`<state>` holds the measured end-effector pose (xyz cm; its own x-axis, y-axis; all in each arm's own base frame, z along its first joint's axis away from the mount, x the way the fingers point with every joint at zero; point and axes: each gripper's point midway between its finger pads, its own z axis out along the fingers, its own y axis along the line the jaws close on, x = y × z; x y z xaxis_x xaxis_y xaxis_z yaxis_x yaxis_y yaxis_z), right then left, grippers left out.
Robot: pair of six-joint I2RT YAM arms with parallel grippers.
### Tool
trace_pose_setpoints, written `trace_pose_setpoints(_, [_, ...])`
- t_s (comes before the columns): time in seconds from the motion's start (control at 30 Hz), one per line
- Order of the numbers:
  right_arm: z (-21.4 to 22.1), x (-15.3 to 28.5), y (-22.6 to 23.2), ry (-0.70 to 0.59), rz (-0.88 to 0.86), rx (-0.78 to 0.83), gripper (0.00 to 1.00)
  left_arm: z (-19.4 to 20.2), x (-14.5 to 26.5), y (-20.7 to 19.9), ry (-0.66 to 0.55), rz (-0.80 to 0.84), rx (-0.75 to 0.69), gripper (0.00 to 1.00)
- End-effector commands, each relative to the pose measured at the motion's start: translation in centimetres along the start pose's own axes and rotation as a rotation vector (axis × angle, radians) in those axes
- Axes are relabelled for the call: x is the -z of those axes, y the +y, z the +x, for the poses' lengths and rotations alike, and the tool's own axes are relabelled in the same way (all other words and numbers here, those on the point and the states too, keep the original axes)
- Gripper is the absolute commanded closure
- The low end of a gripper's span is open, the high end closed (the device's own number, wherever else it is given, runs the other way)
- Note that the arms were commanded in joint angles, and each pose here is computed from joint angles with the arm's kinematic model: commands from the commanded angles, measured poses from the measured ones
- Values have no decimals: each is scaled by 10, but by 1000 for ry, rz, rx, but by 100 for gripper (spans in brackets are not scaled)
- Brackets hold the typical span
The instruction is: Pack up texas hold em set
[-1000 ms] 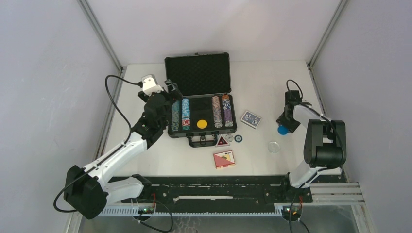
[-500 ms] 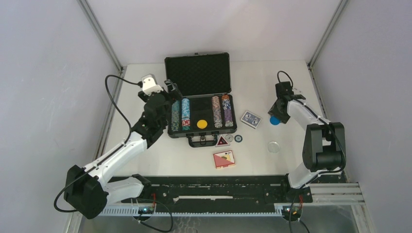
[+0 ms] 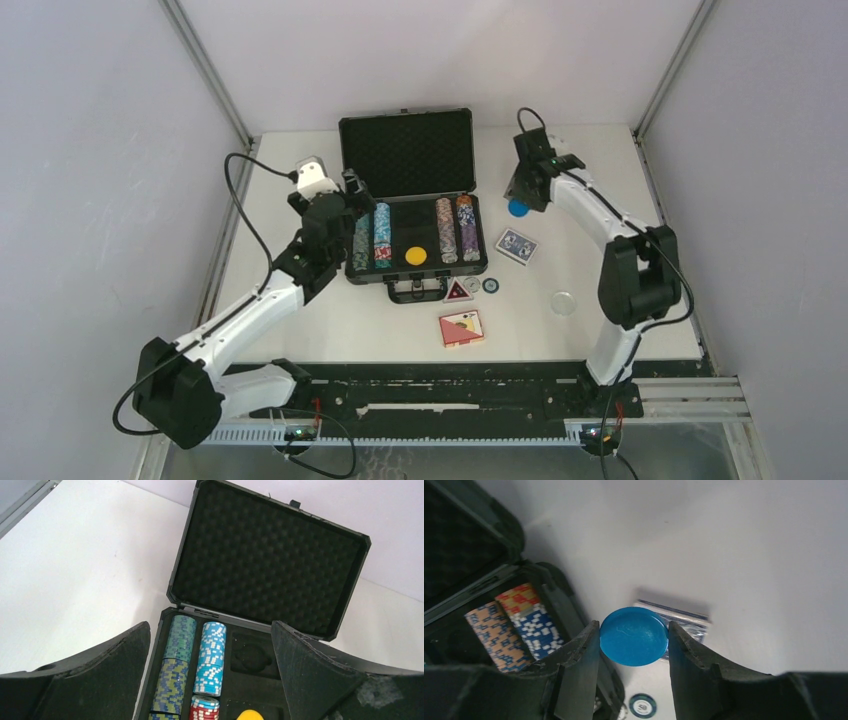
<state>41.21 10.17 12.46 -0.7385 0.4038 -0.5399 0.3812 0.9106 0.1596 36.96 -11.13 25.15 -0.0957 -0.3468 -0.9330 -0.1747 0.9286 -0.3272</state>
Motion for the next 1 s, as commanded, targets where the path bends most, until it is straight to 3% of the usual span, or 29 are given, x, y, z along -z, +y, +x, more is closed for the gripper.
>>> trace_pose_setpoints(0.0, [-3,4,42,2,-58,95,60,-24,12,0,-34,8,76,6])
trace_pose_setpoints(0.47, [21,1,171,33,-263,268,59,-20,54,57,-33,-108,95,7])
trace_pose_setpoints(0.97, [58,-2,231,68,-379,368,56,13,68,83,11,-130,91,8])
